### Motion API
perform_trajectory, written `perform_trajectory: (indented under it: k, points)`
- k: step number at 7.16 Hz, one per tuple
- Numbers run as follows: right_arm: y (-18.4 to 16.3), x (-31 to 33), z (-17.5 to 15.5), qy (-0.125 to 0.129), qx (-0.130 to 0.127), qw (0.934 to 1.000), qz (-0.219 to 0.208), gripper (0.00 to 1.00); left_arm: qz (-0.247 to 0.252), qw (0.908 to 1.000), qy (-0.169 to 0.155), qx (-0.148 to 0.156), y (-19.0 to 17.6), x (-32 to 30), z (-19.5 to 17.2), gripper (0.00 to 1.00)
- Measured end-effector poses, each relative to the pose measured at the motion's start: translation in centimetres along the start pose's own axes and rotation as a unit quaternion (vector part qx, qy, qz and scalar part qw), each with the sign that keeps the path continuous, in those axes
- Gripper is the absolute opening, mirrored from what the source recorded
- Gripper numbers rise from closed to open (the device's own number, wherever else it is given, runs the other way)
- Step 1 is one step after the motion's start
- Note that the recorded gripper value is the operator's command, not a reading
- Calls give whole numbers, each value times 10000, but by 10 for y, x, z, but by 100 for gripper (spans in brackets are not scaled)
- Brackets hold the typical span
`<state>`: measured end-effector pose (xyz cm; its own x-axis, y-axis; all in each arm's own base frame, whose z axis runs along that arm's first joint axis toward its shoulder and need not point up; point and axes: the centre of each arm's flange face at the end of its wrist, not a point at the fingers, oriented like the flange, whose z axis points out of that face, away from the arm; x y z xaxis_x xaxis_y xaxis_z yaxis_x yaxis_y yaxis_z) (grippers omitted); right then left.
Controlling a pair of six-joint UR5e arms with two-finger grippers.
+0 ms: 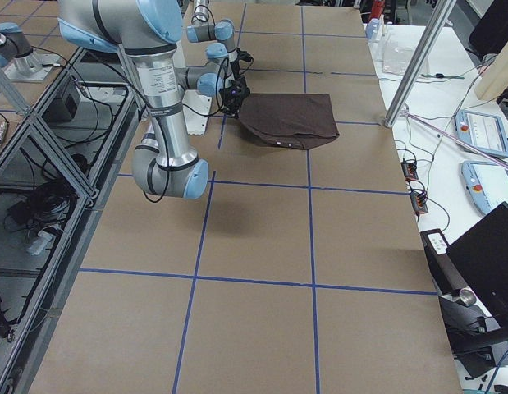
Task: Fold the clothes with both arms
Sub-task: 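Move the left gripper to the shirt's near edge and grasp both near corners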
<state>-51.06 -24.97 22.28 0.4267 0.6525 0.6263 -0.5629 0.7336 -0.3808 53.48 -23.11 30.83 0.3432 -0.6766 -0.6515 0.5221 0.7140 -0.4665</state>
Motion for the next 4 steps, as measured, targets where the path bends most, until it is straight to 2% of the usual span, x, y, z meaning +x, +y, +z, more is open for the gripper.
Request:
perform_trajectory:
  k: [1, 4]
  points:
    - [0, 0, 0, 0, 0, 10000, 0, 0, 34, 10000, -68, -53, 4, -1, 1, 77]
    - [0, 0, 0, 1, 1, 10000, 0, 0, 61, 9999, -100, -89, 7, 0, 1, 74]
